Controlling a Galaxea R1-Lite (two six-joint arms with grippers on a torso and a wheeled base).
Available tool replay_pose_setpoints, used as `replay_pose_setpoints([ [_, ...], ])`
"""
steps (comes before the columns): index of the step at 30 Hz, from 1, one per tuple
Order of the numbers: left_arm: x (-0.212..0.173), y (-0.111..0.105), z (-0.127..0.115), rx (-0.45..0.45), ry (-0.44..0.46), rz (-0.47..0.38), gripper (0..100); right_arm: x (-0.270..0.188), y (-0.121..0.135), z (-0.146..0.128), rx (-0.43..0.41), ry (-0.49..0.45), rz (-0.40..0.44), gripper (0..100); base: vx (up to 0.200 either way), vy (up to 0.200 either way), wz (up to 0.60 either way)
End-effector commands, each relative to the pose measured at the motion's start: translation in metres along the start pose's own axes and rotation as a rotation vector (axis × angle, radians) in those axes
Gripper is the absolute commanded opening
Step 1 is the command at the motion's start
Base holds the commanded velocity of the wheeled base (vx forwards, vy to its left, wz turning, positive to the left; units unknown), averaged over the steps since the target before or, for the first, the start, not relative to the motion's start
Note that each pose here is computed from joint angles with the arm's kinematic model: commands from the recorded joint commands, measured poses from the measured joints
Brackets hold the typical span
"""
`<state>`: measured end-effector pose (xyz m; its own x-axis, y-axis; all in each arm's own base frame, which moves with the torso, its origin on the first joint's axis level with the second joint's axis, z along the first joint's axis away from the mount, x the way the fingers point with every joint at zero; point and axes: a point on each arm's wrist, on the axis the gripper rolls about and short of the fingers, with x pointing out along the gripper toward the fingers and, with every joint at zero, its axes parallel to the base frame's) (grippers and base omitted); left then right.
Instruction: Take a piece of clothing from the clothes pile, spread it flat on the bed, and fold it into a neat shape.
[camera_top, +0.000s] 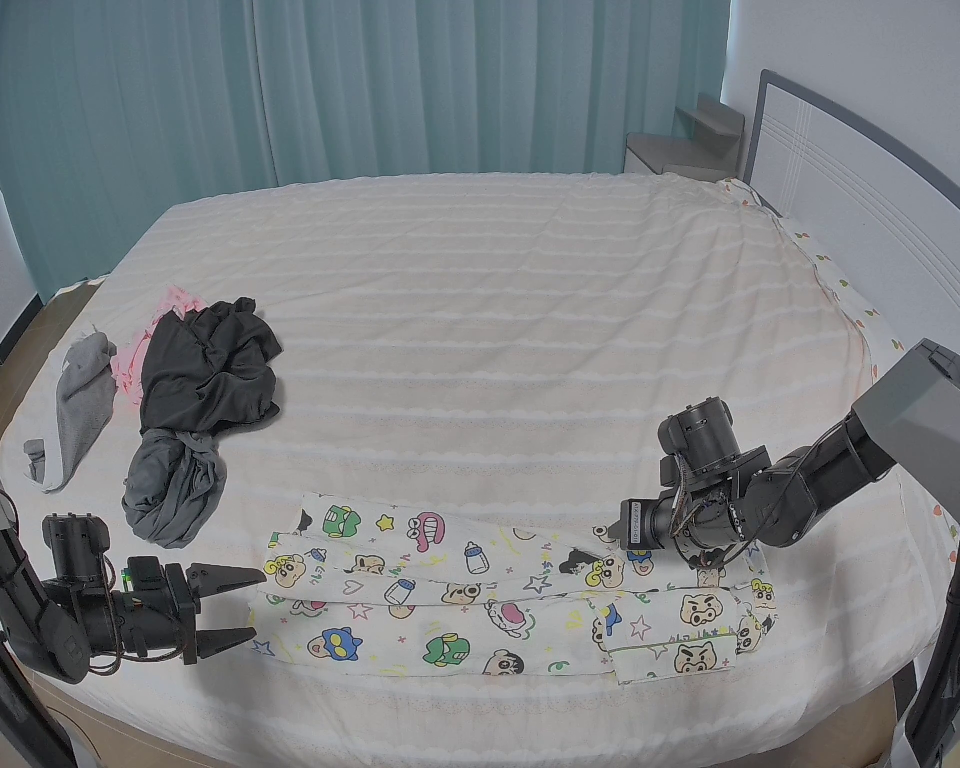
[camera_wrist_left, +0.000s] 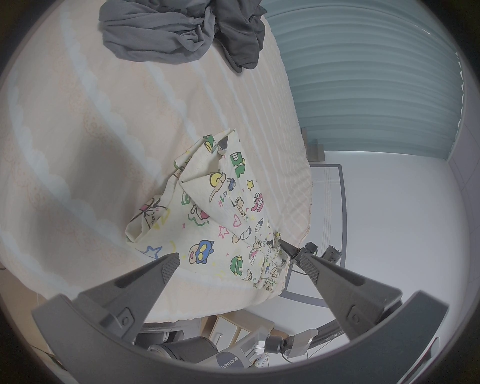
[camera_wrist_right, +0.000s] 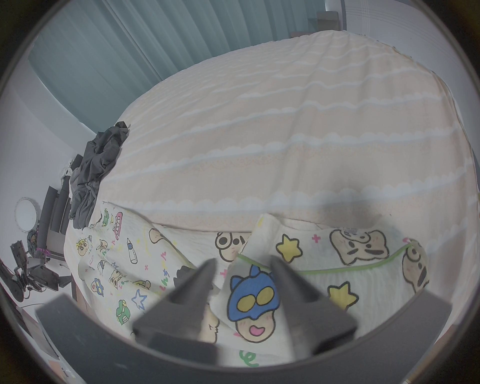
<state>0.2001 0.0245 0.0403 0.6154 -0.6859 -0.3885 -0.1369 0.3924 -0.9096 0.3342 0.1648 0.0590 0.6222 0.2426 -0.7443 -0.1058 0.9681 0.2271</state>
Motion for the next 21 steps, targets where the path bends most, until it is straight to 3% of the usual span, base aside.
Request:
replay_pose_setpoints([
  [1, 0.0, 0.001, 0.0, -0.004, 0.001, 0.002, 100, 0.0, 0.001, -0.002, -0.001, 0.007, 0.0, 0, 0.0, 0.0, 0.0],
  [8, 0.0, 0.001, -0.001, -0.005, 0.002, 0.003, 100, -0.021, 0.016, -0.004, -0.03, -0.016, 0.039, 0, 0.0, 0.0, 0.0],
  [12, 0.0, 0.001, -0.001, -0.006, 0.003, 0.004, 100, -0.023, 0.02, -0.006, -0.044, -0.04, -0.002, 0, 0.0, 0.0, 0.0],
  [21, 0.0, 0.001, -0.002, -0.007, 0.005, 0.004, 100, -0.027, 0.03, -0.008, -0.056, -0.046, 0.019, 0, 0.0, 0.0, 0.0],
])
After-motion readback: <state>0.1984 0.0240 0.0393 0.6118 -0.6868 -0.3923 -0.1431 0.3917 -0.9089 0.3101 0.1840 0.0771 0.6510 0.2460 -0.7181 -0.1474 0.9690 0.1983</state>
